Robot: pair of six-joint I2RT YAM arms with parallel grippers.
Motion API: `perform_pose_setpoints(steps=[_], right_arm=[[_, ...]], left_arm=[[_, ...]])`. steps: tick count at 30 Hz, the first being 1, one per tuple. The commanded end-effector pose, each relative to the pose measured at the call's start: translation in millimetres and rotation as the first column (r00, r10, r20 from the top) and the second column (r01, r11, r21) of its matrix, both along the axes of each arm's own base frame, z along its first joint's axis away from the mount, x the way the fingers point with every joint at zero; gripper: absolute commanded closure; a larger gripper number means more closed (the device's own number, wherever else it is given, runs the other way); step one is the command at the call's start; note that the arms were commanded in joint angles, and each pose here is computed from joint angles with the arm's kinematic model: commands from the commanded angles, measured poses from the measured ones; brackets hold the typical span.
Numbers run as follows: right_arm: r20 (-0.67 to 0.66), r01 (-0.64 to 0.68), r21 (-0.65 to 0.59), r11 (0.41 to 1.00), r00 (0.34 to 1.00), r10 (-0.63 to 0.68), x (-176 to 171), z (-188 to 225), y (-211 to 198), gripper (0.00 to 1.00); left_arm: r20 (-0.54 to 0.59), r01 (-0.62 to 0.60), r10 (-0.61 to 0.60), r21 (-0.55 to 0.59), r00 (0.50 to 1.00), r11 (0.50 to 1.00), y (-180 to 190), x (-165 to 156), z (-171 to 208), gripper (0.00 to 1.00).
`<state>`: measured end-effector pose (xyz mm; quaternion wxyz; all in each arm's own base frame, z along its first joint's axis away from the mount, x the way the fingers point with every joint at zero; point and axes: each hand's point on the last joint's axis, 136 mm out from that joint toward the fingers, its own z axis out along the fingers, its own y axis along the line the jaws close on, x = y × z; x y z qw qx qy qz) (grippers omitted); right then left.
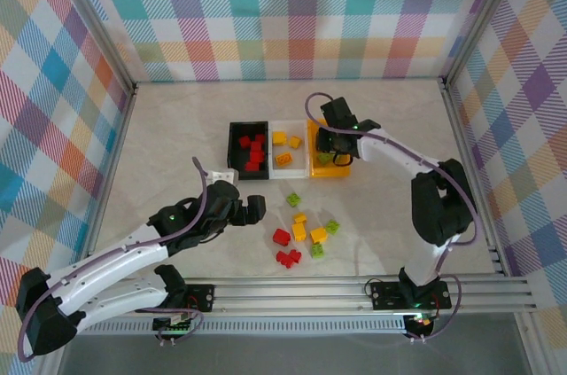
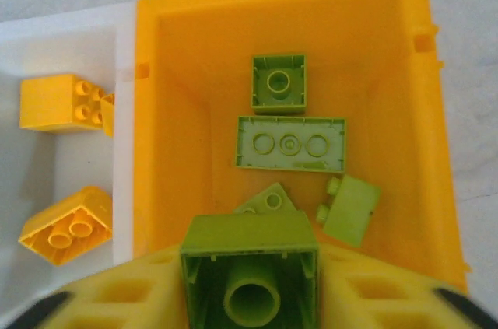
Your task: Sort the legos into containers by color
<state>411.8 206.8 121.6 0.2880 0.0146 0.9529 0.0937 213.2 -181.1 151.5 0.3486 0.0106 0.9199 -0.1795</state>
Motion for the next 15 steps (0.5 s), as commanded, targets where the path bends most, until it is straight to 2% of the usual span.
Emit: perform_pose_setpoints(steps=[1, 2, 5, 10, 15], right_arm=[[0.016, -0.019, 0.046, 0.999, 1.000, 0.019, 11, 18, 12, 0.38], [0.024, -0.021, 0.054, 0.998, 1.000, 0.020, 12, 23, 14, 0.33], [0.047, -0.031, 0.077, 0.997, 0.998, 0.027, 9, 37, 14, 0.27], [0.083, -0.050, 0.148, 0.988, 0.996, 0.038, -21, 51, 8, 0.24], [0.090, -0.039, 0.182, 0.983, 0.996, 0.023, -62, 42, -12, 0.24]], left_arm=[[0.001, 0.043, -0.043, 0.003, 0.999, 0.999, -11, 3, -1, 0.00], [0.000, 0.054, -0.054, 0.013, 0.999, 0.998, -14, 4, -1, 0.00], [-0.012, 0.086, -0.086, 0.042, 0.996, 0.995, -24, 10, -4, 0.00], [-0.054, 0.166, -0.163, 0.064, 0.985, 0.984, -54, 21, -18, 0.00], [-0.106, 0.271, -0.257, 0.148, 0.961, 0.951, -93, 39, -39, 0.10]])
